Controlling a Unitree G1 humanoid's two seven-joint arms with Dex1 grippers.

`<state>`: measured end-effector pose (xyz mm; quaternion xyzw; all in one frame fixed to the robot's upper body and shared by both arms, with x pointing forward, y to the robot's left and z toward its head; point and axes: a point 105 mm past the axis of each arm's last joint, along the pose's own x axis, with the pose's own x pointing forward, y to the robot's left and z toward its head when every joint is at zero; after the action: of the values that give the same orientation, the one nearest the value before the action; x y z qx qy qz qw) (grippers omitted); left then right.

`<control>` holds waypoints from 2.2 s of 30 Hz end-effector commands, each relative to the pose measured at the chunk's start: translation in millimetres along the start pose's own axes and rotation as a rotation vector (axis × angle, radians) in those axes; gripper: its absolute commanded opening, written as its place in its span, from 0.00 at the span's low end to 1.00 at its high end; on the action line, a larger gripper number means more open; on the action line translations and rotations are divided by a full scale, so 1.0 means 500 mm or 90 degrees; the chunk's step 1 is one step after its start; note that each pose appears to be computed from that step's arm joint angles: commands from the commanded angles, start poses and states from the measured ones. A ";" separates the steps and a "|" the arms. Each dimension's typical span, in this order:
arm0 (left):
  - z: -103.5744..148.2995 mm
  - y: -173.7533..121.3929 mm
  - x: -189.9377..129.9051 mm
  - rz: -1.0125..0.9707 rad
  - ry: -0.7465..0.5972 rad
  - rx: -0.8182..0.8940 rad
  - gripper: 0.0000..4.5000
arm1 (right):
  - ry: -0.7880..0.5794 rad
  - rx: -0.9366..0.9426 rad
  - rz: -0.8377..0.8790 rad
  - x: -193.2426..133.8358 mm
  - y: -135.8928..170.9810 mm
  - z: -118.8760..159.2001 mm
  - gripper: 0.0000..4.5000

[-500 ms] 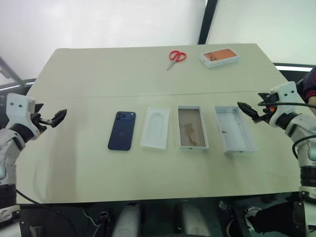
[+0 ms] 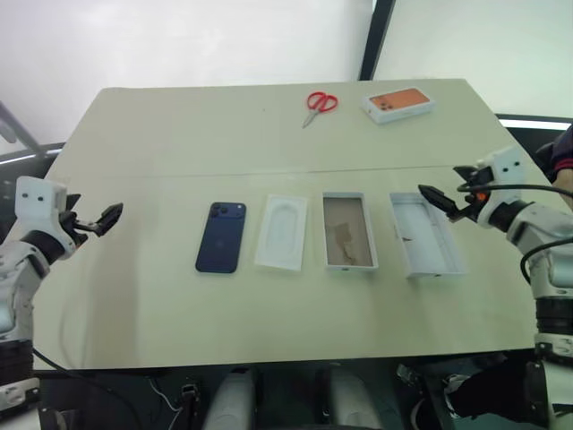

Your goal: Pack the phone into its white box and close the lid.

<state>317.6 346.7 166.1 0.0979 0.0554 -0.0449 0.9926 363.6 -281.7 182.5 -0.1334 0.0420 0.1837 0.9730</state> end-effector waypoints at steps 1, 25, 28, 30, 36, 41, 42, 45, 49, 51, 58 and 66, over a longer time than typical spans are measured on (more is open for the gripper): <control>0.038 -0.004 -0.007 0.001 -0.041 0.013 0.99 | -0.047 -0.021 0.038 0.004 0.028 0.049 1.00; 0.089 -0.465 0.070 -0.318 0.116 -0.229 0.99 | -0.060 -0.122 0.258 0.022 0.273 0.071 1.00; 0.060 -0.470 0.079 -0.289 0.199 -0.231 0.99 | -0.051 -0.120 0.244 0.015 0.263 0.065 1.00; 0.050 -0.478 0.079 -0.285 0.239 -0.225 0.99 | -0.049 -0.121 0.244 0.012 0.262 0.064 1.00; 0.036 -0.515 0.073 -0.315 0.299 -0.254 0.99 | -0.044 -0.128 0.236 0.008 0.254 0.064 1.00; 0.039 -0.535 0.070 -0.343 0.310 -0.268 0.99 | -0.045 -0.130 0.235 0.009 0.257 0.062 1.00; 0.038 -0.536 0.070 -0.345 0.313 -0.268 0.99 | -0.046 -0.130 0.235 0.011 0.257 0.063 1.00; 0.037 -0.534 0.072 -0.344 0.316 -0.276 0.94 | -0.049 -0.132 0.235 0.014 0.258 0.065 1.00; 0.038 -0.522 0.079 -0.331 0.317 -0.291 0.60 | -0.051 -0.138 0.237 0.016 0.257 0.067 1.00; 0.039 -0.518 0.081 -0.324 0.315 -0.295 0.38 | -0.051 -0.139 0.238 0.016 0.259 0.067 1.00; 0.046 -0.491 0.090 -0.287 0.303 -0.317 0.01 | -0.052 -0.141 0.242 0.018 0.261 0.068 1.00; 0.150 -0.433 0.099 -0.322 0.150 -0.482 0.01 | -0.046 -0.153 0.225 0.012 0.237 0.071 1.00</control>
<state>353.0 118.4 169.3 -0.2490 0.2463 -0.2172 0.9112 325.7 -158.7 169.0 -0.2146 0.0362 0.3691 0.9036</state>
